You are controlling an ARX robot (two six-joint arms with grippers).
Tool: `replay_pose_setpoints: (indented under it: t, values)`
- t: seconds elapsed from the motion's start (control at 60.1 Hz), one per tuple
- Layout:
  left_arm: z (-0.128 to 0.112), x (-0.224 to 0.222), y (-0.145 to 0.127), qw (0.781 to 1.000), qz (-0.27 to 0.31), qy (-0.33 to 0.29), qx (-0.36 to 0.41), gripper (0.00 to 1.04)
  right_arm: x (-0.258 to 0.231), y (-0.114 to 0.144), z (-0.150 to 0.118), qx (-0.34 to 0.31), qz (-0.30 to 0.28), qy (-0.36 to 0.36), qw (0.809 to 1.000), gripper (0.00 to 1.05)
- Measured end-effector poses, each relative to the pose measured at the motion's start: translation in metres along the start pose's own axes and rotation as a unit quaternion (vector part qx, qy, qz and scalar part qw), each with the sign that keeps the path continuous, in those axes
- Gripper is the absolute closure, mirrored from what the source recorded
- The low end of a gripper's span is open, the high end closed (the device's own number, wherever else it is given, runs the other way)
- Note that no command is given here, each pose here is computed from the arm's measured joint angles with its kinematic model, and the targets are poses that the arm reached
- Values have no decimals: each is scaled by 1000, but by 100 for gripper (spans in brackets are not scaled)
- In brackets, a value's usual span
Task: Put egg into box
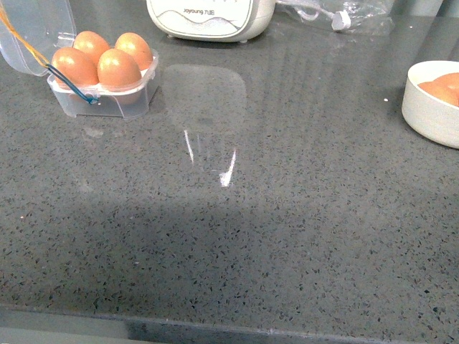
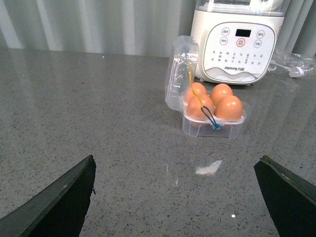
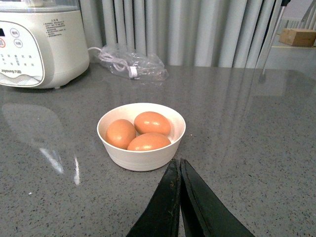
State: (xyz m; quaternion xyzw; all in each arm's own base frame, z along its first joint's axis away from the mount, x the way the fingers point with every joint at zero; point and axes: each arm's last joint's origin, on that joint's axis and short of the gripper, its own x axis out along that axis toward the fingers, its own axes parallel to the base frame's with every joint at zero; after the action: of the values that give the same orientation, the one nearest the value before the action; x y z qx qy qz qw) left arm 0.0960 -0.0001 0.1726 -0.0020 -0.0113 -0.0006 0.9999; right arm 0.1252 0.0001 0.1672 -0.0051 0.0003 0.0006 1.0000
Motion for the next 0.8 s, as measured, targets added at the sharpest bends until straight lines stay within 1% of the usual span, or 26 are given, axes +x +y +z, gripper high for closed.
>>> replay_pose_setpoints:
  t: [0.799]
  values:
    - [0,0,0,1000,0,0,0,7,-17,0,1,0,0,-5,1000,102]
